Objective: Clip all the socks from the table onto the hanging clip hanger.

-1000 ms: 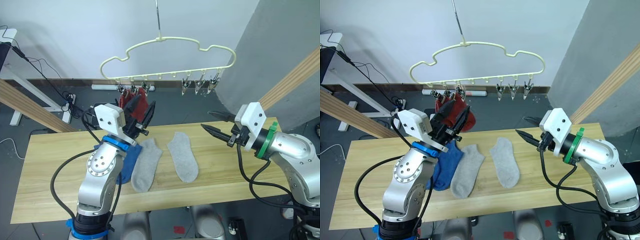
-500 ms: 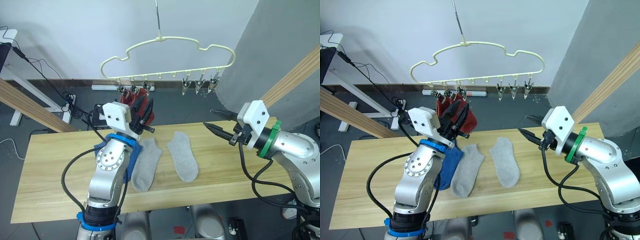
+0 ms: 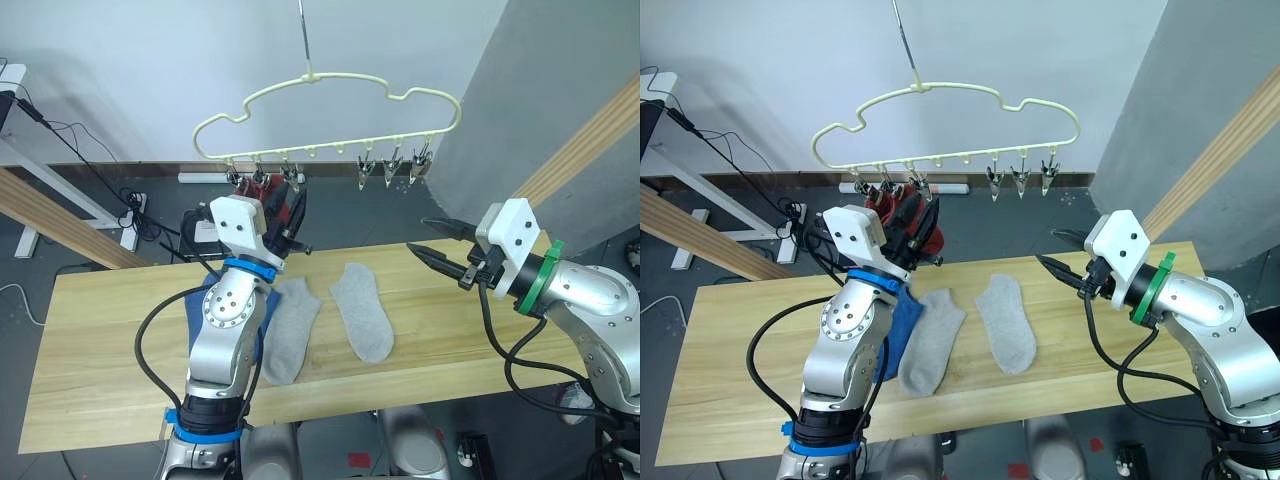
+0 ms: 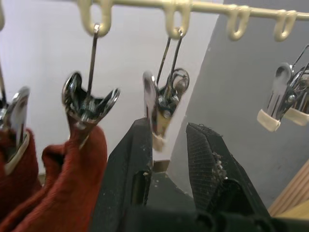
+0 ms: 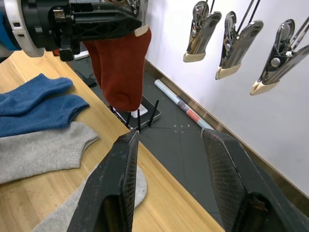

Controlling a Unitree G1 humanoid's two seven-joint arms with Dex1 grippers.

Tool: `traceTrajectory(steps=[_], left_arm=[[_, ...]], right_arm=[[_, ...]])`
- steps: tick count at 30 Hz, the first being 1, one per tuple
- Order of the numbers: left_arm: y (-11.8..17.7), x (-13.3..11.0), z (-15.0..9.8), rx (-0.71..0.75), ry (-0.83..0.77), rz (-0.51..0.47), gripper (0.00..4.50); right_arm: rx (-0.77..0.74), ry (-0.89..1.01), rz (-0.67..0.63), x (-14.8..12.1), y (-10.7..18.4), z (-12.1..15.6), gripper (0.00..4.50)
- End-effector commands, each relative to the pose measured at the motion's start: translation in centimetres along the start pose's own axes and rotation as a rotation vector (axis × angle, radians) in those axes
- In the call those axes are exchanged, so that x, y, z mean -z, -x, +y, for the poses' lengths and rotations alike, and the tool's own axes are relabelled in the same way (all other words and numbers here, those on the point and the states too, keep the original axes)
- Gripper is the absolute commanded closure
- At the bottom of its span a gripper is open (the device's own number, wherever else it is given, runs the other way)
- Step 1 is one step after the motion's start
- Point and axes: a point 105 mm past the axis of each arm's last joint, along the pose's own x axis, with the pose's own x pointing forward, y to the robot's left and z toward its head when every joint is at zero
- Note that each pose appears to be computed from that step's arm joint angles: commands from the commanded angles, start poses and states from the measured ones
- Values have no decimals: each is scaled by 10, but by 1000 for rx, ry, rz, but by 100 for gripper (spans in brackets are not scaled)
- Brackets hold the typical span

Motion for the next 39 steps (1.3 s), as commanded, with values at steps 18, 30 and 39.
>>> traceTrajectory(steps=[18, 30, 39], left_arm=[[-5, -19, 5, -74, -28, -52, 187], [-13, -39, 1, -121, -27, -82, 187], [-10, -38, 3, -138, -37, -52, 187]], right_arm=[[-25, 19, -37, -12, 2, 4, 234], [-78, -27, -51, -15, 5, 10, 234], [-118, -77, -83, -23, 5, 14, 234]])
